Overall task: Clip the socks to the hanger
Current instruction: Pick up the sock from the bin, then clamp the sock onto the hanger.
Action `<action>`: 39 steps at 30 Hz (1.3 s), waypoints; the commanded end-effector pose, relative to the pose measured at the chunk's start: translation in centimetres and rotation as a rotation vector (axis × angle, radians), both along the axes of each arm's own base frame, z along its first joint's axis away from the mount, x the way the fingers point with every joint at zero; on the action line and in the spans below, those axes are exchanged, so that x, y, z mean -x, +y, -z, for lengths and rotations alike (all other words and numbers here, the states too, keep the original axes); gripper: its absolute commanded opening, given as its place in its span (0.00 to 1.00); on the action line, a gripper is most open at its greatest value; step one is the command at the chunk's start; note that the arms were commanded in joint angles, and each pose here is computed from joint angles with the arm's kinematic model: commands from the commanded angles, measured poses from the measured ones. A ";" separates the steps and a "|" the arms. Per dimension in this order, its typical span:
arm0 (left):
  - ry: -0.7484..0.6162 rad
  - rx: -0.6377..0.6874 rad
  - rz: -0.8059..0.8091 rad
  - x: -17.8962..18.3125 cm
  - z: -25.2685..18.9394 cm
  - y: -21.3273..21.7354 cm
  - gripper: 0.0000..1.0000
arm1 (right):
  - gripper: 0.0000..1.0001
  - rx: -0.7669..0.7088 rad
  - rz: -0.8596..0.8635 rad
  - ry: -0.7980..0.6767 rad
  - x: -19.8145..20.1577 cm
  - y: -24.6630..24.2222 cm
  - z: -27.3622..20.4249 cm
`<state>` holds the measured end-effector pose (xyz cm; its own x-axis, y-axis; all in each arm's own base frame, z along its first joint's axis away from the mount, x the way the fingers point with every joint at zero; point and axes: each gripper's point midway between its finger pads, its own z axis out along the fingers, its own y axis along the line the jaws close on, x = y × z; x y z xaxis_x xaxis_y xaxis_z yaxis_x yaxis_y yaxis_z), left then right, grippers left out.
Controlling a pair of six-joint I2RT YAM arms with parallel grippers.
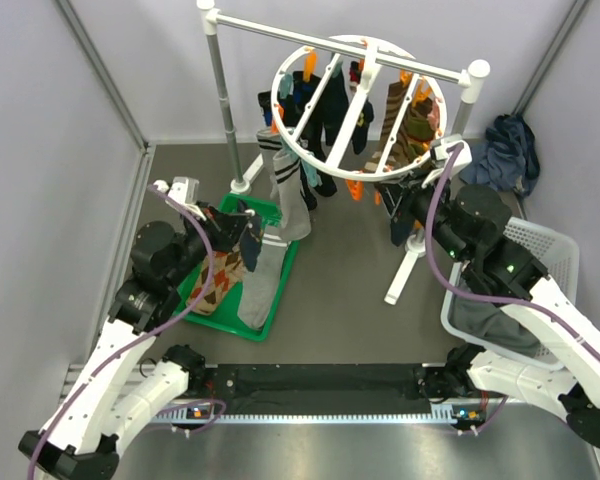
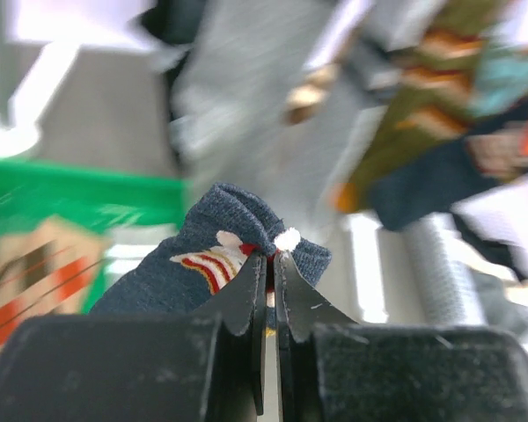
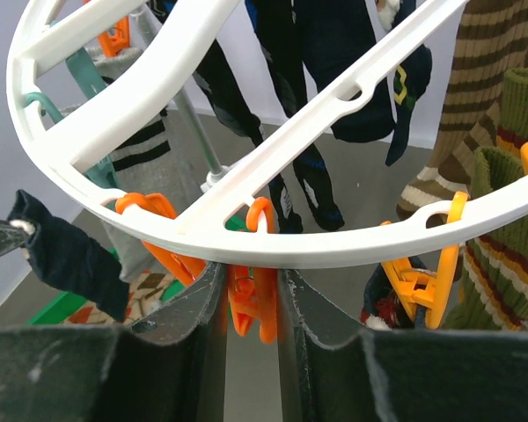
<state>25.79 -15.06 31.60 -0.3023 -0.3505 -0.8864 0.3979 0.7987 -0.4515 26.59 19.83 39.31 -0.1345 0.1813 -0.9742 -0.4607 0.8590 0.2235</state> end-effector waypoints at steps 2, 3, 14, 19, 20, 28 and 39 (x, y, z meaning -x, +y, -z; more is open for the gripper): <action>-0.237 0.213 0.250 3.6 -9.3 -3.4 0.00 | 0.00 -0.085 -0.049 -0.024 0.9 0.7 -2.2; -0.236 0.236 0.277 4.0 -9.6 -3.9 0.00 | 0.00 -0.089 -0.069 -0.015 1.1 1.0 -2.0; -0.306 0.291 0.455 5.8 -10.9 -12.8 0.00 | 0.00 -0.170 -0.105 -0.044 2.1 1.1 -4.0; -0.333 0.312 0.498 5.7 -11.0 -16.8 0.00 | 0.00 -0.174 -0.111 -0.037 2.3 1.0 -4.1; -0.355 0.324 0.502 5.7 -11.3 -17.2 0.00 | 0.00 -0.180 -0.113 -0.044 2.4 1.0 -4.3; -0.354 0.281 0.517 4.1 -10.5 -20.8 0.00 | 0.00 -0.208 -0.127 -0.053 3.2 0.6 -4.5; -0.358 0.283 0.545 4.5 -10.3 -22.4 0.00 | 0.00 -0.234 -0.129 -0.069 3.2 0.7 -4.8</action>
<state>21.87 -37.74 37.33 -0.2889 -0.3697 -0.8831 0.8346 0.3546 -0.4215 23.59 20.03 42.78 -0.1222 0.3609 -0.9245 -0.5544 0.7478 0.3652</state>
